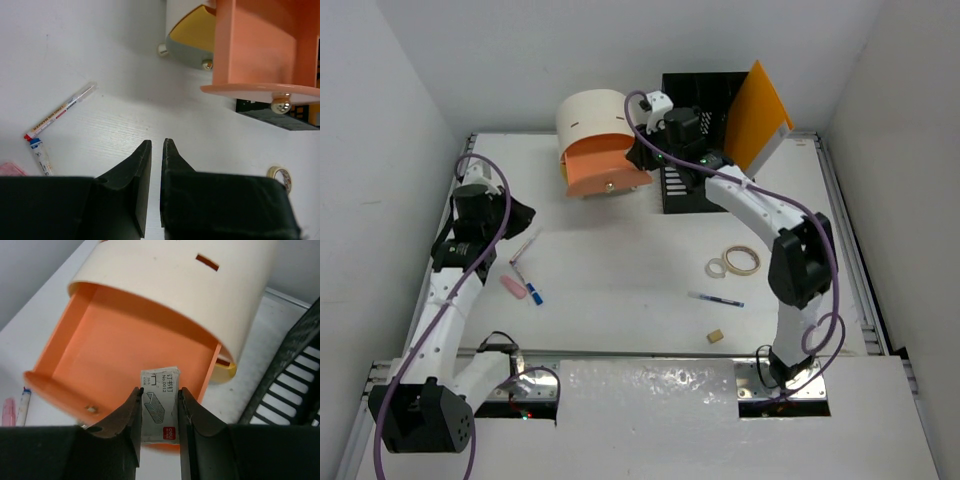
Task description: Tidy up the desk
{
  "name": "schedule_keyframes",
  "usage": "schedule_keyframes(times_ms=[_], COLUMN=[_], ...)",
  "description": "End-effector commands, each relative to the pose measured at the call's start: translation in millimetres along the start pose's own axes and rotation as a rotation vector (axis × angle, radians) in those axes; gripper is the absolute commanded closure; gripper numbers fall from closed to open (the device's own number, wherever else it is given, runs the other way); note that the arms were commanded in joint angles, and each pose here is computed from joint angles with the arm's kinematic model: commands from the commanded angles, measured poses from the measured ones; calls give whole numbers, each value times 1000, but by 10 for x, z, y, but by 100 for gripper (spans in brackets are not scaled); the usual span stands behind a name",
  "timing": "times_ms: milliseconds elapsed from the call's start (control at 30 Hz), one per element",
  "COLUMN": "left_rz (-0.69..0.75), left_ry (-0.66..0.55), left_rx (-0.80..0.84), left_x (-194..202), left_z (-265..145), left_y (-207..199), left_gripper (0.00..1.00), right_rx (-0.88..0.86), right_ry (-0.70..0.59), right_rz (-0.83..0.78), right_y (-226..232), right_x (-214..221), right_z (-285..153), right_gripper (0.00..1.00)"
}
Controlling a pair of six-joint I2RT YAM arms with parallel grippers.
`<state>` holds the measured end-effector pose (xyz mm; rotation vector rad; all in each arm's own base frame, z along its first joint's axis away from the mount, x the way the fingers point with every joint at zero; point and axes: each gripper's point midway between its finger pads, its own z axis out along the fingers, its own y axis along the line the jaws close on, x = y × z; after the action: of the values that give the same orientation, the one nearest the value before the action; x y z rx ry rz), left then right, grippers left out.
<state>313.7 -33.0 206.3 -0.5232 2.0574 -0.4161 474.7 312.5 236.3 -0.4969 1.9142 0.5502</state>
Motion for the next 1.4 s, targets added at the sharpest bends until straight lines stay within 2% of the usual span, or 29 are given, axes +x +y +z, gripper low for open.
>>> schedule_keyframes(times_ms=[0,133,267,300,333,367,400,567,600,633,767,867,900,967,1000,1167,1233,1267,1367], left_rz=[36,40,39,38,38,38,39,40,45,47,59,68,69,70,68,82,86,90,93], left_ry=[-82,-78,-89,-91,-93,-94,-95,-90,-97,-101,-125,-124,-121,-106,-95,-36,-23,-15,12], left_rx=[64,50,32,30,31,31,33,50,54,47,39,38,34,34,32,75,84,88,88], left_x=[-258,-215,-189,-192,-188,-191,-195,-188,-199,-200,-212,-158,-120,-57,-4,187,224,250,347], left_z=[-116,-140,-167,-172,-179,-179,-177,-173,-192,-193,-244,-266,-266,-261,-251,-241,-264,-275,-319], left_y=[-204,-160,-104,-98,-96,-98,-105,-135,-142,-126,-96,-62,-33,-12,14,-60,-77,-84,-67], left_gripper=[93,93,93,93,93,93,93,93,93,93,93,92,92,92,92,92,92,92,92], right_rx=[-112,-161,-183,-188,-197,-205,-212,-216,-205,-199,-127,-14,23,116,156,349,402,413,439], right_ry=[-125,-176,-145,-138,-135,-133,-143,-222,-216,-271,-273,-176,-71,-14,99,423,500,581,669], right_rz=[36,60,77,79,78,78,73,18,3,-43,-109,-105,-87,-45,-20,163,233,245,316], right_y=[238,312,346,352,366,379,394,430,405,430,356,173,87,-60,-136,-327,-327,-306,-221], right_x=[-395,-447,-396,-372,-358,-353,-363,-517,-412,-606,-526,-148,252,496,925,2062,2295,2510,2763], right_z=[131,213,298,310,310,304,275,-59,-119,-364,-900,-1245,-1298,-1512,-1581,-2043,-2200,-2338,-2608], right_gripper=[100,100,100,94,84,53,44,34,33,33,31,31,31,31,31,34,34,35,35])
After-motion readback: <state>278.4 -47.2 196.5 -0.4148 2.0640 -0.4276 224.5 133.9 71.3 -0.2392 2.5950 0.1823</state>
